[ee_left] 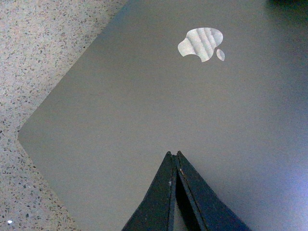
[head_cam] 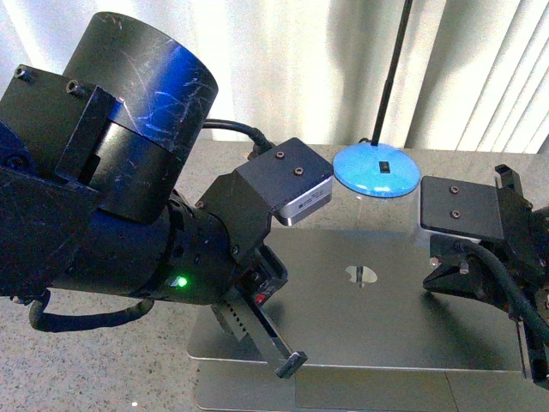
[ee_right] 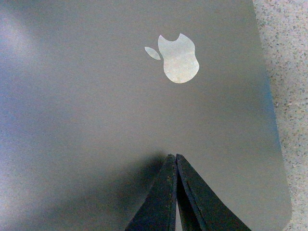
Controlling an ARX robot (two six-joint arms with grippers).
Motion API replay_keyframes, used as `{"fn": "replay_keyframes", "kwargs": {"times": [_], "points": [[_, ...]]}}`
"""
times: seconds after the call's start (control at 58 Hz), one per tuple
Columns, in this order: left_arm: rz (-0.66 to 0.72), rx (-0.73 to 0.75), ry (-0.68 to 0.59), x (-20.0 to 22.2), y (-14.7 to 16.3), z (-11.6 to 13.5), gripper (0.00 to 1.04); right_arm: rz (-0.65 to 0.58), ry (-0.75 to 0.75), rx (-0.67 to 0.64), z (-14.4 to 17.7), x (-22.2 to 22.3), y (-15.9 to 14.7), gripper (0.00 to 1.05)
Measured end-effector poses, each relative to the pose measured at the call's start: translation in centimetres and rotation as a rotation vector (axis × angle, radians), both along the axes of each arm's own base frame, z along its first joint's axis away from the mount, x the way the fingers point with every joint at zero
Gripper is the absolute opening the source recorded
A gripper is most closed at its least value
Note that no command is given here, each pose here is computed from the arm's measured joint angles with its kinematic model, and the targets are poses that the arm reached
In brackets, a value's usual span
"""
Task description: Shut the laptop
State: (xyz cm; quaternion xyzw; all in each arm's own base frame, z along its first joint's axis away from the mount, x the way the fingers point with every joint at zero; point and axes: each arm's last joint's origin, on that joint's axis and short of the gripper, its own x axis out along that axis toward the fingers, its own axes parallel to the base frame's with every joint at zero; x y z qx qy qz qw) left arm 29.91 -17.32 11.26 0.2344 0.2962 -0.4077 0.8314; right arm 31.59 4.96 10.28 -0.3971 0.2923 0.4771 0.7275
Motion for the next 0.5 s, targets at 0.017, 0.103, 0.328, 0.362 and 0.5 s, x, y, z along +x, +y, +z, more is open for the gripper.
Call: {"fn": "replay_keyframes", "kwargs": {"times": [0.017, 0.103, 0.328, 0.362, 0.5], "points": [[0.0, -0.001, -0.001, 0.0, 0.0, 0.0, 0.04, 0.0, 0.001, 0.0, 0.0, 0.0, 0.0, 0.03], [0.0, -0.007, 0.002, -0.1, 0.0, -0.2, 0.04, 0.002, 0.005, -0.001, -0.2, 0.0, 0.1, 0.03], [0.008, -0.028, 0.02, -0.2, 0.3, -0.9, 0.04, 0.005, 0.0, -0.007, -0.5, 0.0, 0.3, 0.03], [0.009, -0.03, 0.025, -0.3, 0.3, -1.1, 0.04, 0.006, 0.001, -0.009, -0.6, 0.0, 0.4, 0.03], [0.019, -0.036, 0.047, -0.6, 0.5, -2.2, 0.04, 0.011, 0.013, -0.018, -1.0, -0.2, 0.6, 0.03]]}}
